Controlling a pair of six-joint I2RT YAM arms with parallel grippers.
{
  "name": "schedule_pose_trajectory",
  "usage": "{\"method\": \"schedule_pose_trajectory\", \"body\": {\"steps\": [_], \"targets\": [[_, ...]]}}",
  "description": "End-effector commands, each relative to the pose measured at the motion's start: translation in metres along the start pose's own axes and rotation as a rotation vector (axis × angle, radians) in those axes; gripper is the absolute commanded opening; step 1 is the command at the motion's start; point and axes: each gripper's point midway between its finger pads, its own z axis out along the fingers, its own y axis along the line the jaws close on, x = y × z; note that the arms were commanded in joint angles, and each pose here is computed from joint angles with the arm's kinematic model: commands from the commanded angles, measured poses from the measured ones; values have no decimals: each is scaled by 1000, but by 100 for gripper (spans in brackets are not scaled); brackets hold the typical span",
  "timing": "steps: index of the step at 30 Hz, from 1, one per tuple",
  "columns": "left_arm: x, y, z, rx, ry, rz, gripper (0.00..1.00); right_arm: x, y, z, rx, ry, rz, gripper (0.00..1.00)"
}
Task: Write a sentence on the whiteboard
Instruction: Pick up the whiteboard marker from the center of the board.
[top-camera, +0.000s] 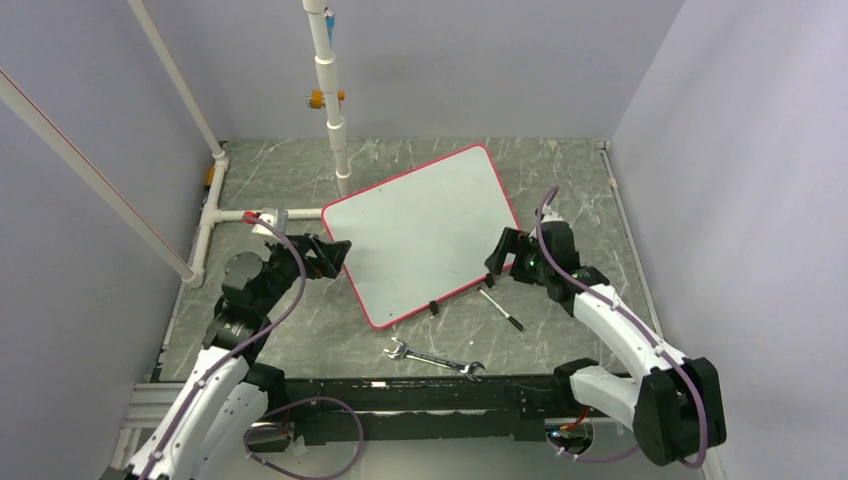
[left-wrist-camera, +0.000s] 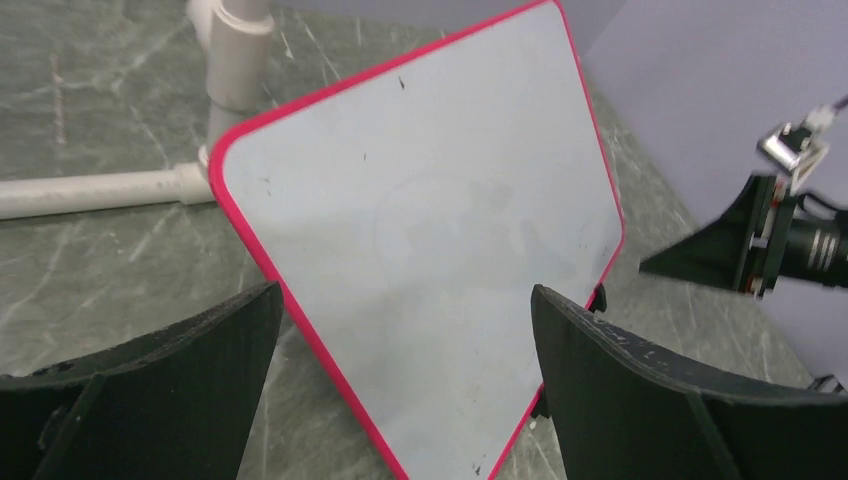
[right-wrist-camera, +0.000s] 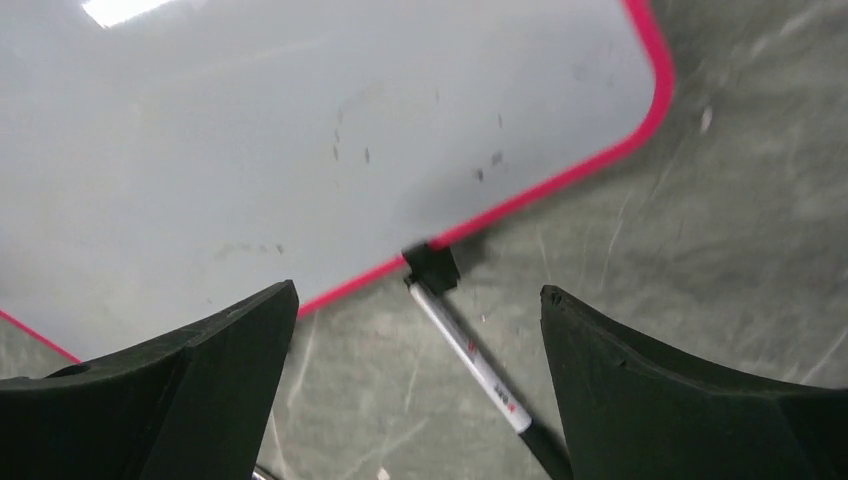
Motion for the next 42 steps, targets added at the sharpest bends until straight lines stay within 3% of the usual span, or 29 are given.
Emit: {"method": "schedule_pose_trajectory", "body": {"steps": [1,9,16,22,26,36,42], "targets": [[-17,4,-26,-125,36,-22,99,37,-8,-7,39,55,16,92],[-37,3,-80,-257,133,69,99,78,-9,3,35,153,0,84],[-32,14,-113,-322,124,131,99,96,-10,10,53,218,-30,67],[-38,4,-111,-249,57,169,99,114,-10,15,93,313,-100,63],[-33,3,-111,-245,99,169,99,123,-11,17,119,351,-115,52],[-37,-3,-117,-210,50,180,99,141,-10,19,258,435,-225,33],[-38,-4,-118,-210,46,183,99,156,0,14,290,476,-321,32]]}}
